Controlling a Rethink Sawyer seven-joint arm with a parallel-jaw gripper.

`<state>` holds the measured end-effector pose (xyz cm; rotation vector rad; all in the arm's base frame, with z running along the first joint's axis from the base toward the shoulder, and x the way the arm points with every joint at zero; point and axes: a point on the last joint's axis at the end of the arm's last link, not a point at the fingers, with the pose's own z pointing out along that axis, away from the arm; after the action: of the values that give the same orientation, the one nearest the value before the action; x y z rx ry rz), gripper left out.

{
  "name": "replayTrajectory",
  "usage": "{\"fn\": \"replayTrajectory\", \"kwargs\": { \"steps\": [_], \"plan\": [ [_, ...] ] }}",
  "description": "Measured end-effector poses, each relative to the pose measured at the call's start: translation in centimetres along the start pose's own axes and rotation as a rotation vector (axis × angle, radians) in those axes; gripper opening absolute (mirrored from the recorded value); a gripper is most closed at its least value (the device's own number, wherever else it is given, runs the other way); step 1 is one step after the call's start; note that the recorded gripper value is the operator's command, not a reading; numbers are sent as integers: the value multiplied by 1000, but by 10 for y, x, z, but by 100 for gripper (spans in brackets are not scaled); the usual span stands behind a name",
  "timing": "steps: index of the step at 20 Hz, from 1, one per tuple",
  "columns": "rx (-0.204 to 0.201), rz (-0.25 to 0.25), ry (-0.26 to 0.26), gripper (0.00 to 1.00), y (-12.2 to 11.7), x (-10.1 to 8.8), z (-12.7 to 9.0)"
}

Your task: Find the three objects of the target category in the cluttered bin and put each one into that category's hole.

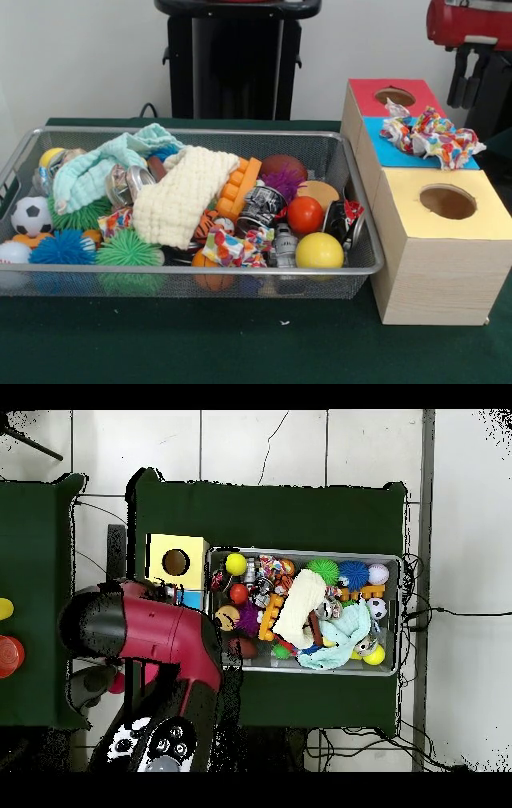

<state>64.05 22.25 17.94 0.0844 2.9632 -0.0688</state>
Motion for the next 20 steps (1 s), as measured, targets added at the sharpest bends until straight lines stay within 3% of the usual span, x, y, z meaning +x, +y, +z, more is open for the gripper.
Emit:
{"fn": "replayTrajectory", "kwargs": {
  "steps": [1,15,20],
  "plan": [
    [4,1,-9,100,-2,-1,0],
    [4,-6,16,100,1,4,1],
    [6,-20,122,100,6,24,7]
  ]
}}
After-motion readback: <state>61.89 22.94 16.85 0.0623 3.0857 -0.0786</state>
